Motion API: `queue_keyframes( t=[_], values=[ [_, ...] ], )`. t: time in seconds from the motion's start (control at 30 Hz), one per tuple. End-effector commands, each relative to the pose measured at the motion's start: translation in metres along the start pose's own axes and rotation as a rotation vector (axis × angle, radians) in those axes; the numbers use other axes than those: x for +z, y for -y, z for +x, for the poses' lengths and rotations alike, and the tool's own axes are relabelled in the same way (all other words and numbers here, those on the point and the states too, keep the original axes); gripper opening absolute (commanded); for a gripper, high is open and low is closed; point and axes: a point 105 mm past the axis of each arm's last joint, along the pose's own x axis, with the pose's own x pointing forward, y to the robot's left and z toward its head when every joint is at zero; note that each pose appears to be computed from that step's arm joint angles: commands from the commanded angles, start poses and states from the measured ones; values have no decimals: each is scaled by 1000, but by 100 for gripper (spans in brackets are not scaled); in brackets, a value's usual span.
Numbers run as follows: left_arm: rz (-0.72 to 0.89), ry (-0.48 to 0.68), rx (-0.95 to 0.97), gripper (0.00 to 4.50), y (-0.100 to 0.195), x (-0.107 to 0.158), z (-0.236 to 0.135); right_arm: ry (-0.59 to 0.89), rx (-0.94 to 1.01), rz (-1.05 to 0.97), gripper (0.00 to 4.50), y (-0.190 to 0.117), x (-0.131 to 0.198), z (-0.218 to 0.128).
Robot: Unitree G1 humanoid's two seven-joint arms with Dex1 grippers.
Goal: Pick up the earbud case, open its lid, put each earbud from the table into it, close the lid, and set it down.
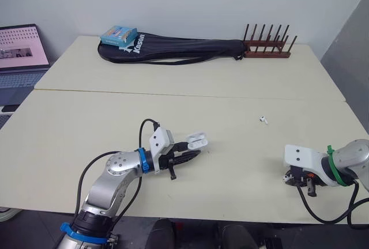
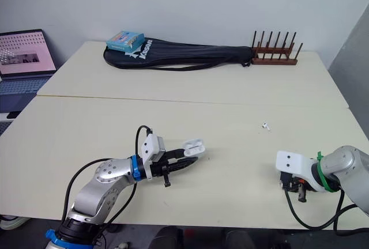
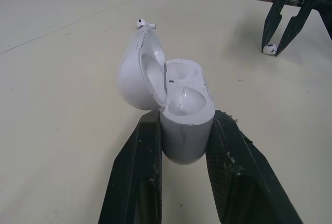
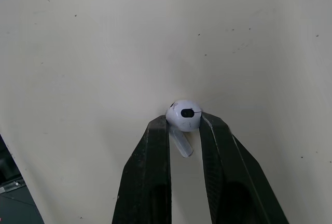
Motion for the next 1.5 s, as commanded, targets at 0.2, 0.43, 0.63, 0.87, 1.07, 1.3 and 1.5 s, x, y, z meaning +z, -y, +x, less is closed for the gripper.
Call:
queue_keyframes(
  t=[0.2,0.43,0.63,0.87,1.07,1.3,1.5],
  values=[
    [37,37,5,79,-3,9,2,134,-9,14,41,9,27,-19],
    [52,66,45,79,-13,15,6,492,-23,97,41,18,94,-35],
    [72,121,116,79,-26,26,14,991,-71,276,41,26,172,-47],
    [76,157,144,79,-31,33,23,1349,-73,430,41,14,213,-48],
    [82,170,141,79,-35,38,27,1372,-55,500,41,0,222,-26],
    [90,177,135,79,-38,42,28,1355,-112,516,41,-3,223,-6],
    [92,181,125,79,-37,44,28,1357,-165,546,41,5,221,2]
  ],
)
